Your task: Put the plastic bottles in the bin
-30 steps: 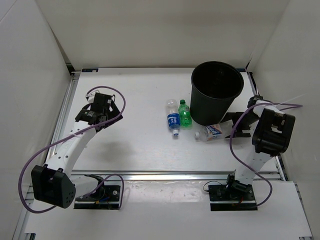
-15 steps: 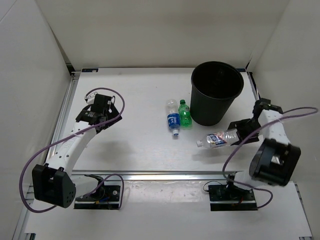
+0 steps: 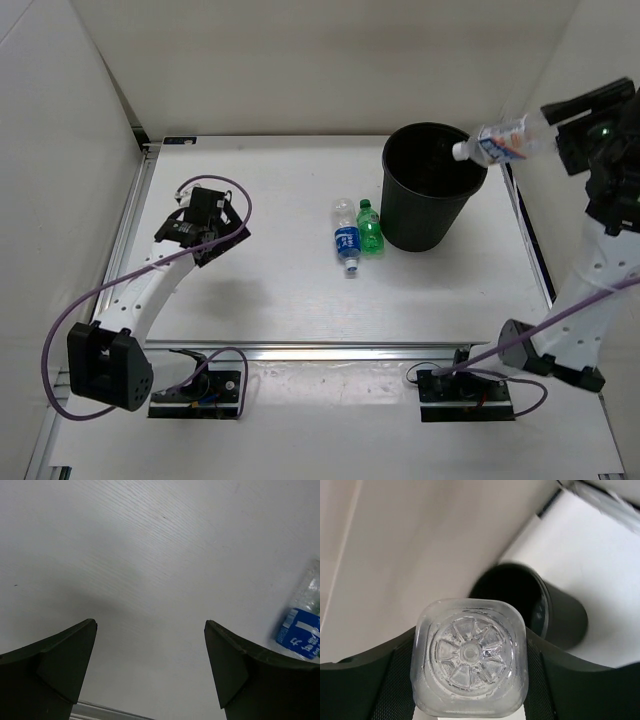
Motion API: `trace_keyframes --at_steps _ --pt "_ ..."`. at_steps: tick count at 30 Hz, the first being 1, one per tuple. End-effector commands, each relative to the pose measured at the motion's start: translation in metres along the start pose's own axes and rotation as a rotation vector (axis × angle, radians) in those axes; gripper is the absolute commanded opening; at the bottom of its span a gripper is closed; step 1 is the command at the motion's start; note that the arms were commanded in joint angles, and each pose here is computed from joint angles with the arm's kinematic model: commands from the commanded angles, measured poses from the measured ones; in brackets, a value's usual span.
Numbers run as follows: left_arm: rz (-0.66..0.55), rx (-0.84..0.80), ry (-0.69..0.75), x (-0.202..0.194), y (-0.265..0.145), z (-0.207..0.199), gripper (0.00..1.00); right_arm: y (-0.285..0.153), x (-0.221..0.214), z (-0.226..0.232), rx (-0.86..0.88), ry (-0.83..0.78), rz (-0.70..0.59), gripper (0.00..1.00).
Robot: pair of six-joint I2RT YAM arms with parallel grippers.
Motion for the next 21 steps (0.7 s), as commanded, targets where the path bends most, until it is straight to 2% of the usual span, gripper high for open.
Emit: trace_keyframes --at_steps 1,3,4,5,9,10,14,16,18,19,21 --pt "0.046 -0.173 0.034 -0.003 -0.004 -0.028 1.00 0.061 0.023 0.022 0.008 -0.110 -0.077 0.33" --pt "0.059 -0.289 0.069 -0.002 -0.007 -0.047 1.00 0.085 0.024 0.035 0.045 -0.169 -0.113 0.47" --pt "0.058 -0.321 0.077 -0.001 -0.008 -0.052 1.00 0.102 0.013 0.035 0.023 -0.237 -0.107 0.59" --pt "0.075 -0.356 0.079 -0.003 -0.005 -0.060 1.00 0.109 0.001 0.047 0.052 -0.284 -0.102 0.64" --pt "0.100 -0.367 0.106 -0.001 0.007 -0.077 1.00 0.131 -0.030 0.061 0.058 -0.482 -0.074 0.88" --pt "0.075 -0.396 0.112 0.010 0.003 -0.091 1.00 0.130 -0.034 0.062 0.051 -0.514 -0.083 1.00" --pt "0.061 -0.497 0.192 0.027 0.001 -0.140 1.00 0.100 -0.039 0.059 0.036 -0.540 -0.123 1.00" --pt "0.100 -0.548 0.234 0.019 0.008 -0.165 1.00 0.086 -0.048 0.047 0.031 -0.545 -0.088 1.00" --pt "0.084 -0.604 0.258 0.027 0.004 -0.191 1.00 0.076 -0.058 0.033 0.009 -0.538 -0.048 1.00" --pt "0.132 -0.615 0.282 0.013 0.015 -0.203 1.00 0.067 -0.065 0.021 -0.008 -0.532 -0.030 1.00" --pt "0.122 -0.653 0.311 0.015 0.016 -0.226 1.00 0.050 -0.065 0.007 -0.012 -0.524 -0.027 1.00"
Point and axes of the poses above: each gripper's point midway between its finger pads, its own y axis out along the fingers, its own z axis along the line the jaws close on, x = y × z, the point moved 2 cm from there along -y, back along the fingers, and after that the axes turned 5 degrees about y, right-handed, at the moved point
